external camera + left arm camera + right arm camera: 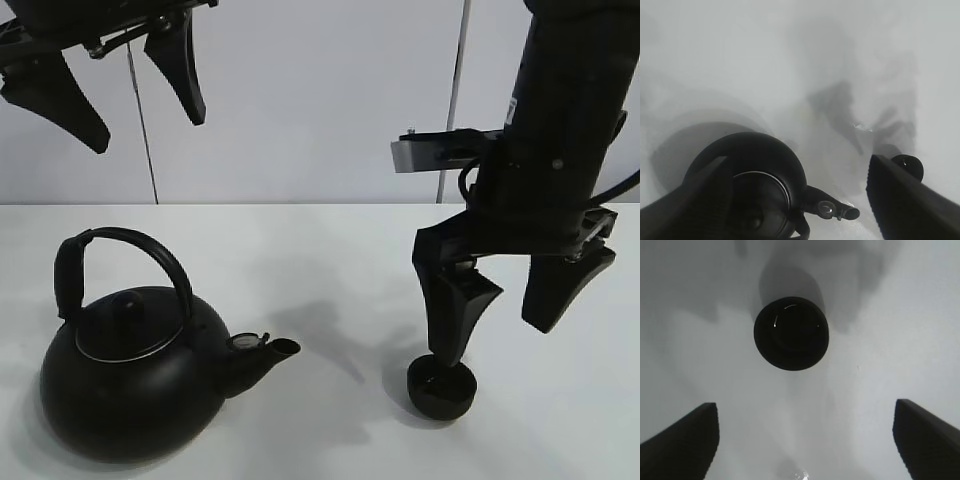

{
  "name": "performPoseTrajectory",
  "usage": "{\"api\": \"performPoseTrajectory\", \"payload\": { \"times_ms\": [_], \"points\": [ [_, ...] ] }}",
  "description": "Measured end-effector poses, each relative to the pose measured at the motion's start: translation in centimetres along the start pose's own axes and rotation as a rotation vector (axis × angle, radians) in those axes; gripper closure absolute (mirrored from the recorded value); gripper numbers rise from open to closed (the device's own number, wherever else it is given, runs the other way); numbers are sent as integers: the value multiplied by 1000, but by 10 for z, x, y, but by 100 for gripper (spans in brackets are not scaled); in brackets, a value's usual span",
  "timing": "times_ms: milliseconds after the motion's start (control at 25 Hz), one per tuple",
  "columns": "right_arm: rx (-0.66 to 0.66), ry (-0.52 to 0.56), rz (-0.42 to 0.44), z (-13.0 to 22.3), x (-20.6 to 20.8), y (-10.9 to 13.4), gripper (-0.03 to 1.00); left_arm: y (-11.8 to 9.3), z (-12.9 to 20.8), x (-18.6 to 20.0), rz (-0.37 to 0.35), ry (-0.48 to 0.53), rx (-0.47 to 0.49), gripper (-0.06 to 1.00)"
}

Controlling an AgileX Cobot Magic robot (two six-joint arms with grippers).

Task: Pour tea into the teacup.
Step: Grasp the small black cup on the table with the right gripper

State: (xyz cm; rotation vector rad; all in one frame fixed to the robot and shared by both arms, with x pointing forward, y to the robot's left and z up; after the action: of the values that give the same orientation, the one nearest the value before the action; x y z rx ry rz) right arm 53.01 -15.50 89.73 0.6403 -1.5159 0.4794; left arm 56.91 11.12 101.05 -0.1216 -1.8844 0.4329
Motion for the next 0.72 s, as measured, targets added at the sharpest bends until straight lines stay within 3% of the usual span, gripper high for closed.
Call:
{"api": "performPoseTrajectory", "payload": {
  "times_ms": [160, 400, 720],
  "points": [
    [0, -24, 9, -4, -3, -1, 32, 0, 0, 0, 0, 0, 0, 40],
    [84, 21, 38, -10, -25, 13, 32, 0, 0, 0, 0, 0, 0, 40],
    [55, 46, 46, -14, -50, 12, 32, 0, 0, 0, 0, 0, 0, 40]
  ]
}}
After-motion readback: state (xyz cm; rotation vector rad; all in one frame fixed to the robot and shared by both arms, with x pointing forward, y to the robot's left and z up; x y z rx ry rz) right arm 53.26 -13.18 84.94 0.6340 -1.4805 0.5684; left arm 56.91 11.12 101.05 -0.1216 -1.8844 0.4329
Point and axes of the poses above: a point on each arm's last joint axis where the gripper is mounted, x pointing back along that axis away from the gripper, y along the wrist's bending axis when the last joint is at zero, z = x × y, the point moved 7 cm from there along -x, pointing out along that axis toward the gripper, and after that the axes turned 11 degrees about x, right-handed, at the moved point
